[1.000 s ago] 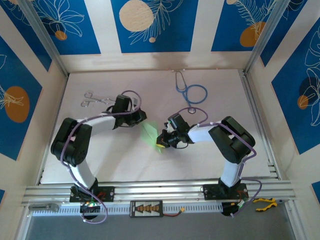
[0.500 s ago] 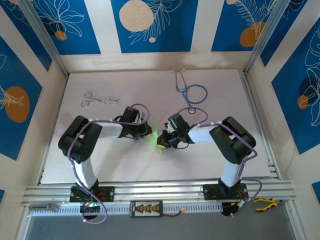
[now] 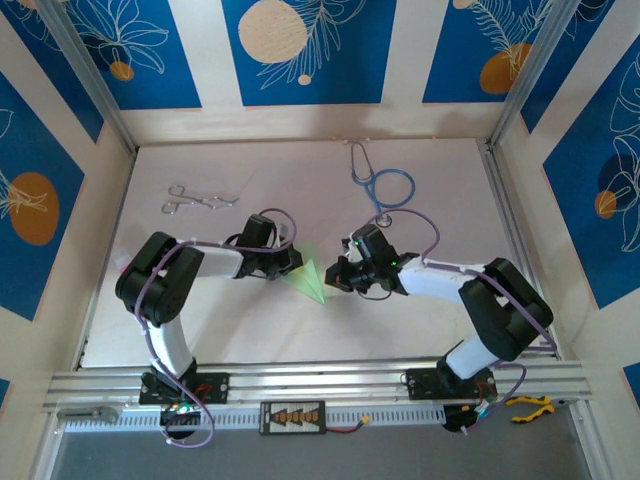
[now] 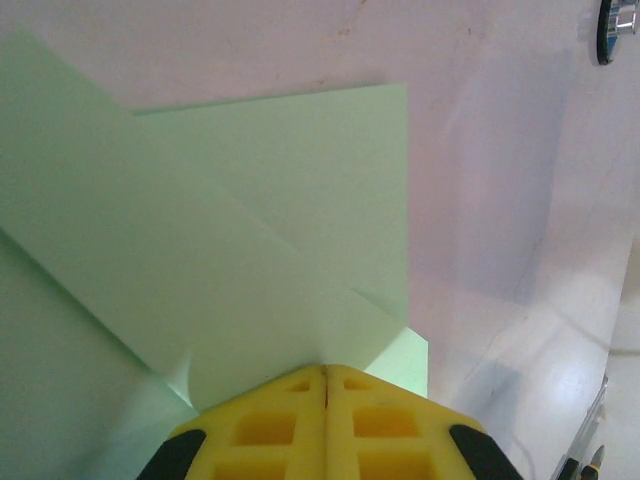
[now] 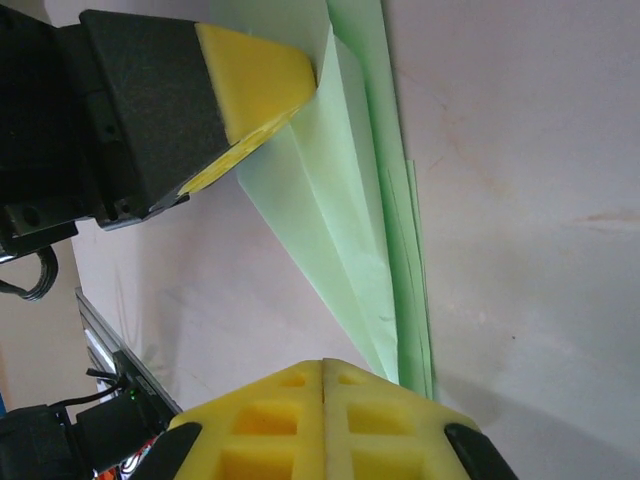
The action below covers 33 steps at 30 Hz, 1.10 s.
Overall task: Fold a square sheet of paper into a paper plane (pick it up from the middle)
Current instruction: Fourth fold the wing at the center of the table.
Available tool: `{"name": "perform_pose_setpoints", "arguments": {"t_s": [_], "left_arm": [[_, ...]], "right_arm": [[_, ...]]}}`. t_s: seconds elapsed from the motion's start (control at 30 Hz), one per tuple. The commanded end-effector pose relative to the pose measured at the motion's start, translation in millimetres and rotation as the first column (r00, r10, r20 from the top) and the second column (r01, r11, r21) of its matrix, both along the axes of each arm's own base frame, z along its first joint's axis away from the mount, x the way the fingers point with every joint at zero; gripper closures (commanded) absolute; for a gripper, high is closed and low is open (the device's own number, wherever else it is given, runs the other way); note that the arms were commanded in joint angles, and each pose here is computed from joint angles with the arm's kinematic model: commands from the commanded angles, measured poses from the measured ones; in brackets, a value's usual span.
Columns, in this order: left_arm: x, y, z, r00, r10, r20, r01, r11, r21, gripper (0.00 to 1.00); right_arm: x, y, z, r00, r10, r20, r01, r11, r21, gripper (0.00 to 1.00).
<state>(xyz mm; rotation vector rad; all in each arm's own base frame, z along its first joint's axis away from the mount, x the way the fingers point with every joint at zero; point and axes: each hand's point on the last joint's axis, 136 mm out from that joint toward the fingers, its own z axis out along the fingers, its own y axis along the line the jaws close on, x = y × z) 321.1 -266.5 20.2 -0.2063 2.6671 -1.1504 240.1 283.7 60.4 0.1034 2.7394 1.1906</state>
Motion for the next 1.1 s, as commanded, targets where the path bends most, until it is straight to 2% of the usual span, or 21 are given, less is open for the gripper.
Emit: {"name": "perform_pose_setpoints", "arguments": {"t_s": [0.0,0.17,0.43,0.63,0.97,1.07], "left_arm": [[-12.7,18.4,-27.5,0.997,0.037,-0.074,-0.031,0.997,0.076,0.96],[-11.8,17.8,-25.5,0.997,0.033,-0.07,-0.028,0.997,0.073,0.96],[-12.6,17.0,-25.1,0.997,0.034,-0.071,-0.029,0.997,0.065,0.96],[-13.0,19.9,-26.6,0.996,0.043,-0.072,-0.037,0.996,0.077,0.97],[-12.3,23.4,-30.4,0.995,0.053,-0.083,-0.047,0.996,0.081,0.97],[-11.6,23.7,-29.9,0.995,0.056,-0.084,-0.049,0.996,0.077,0.97]], "right_arm": [[-6.1,17.3,2.2,0.997,0.079,0.004,-0.079,0.996,0.033,0.95],[-3.7,41.2,-5.3,0.989,0.149,-0.017,-0.149,0.989,0.01,0.97],[3.9,35.8,-42.1,0.986,0.137,-0.094,-0.148,0.981,-0.122,0.97],[-15.2,23.7,-55.9,0.978,0.147,-0.149,-0.167,0.978,-0.129,0.97],[-44.5,4.3,-47.4,0.979,0.149,-0.142,-0.163,0.982,-0.096,0.96],[-51.8,-7.2,-48.0,0.979,0.15,-0.14,-0.168,0.977,-0.132,0.96]]}}
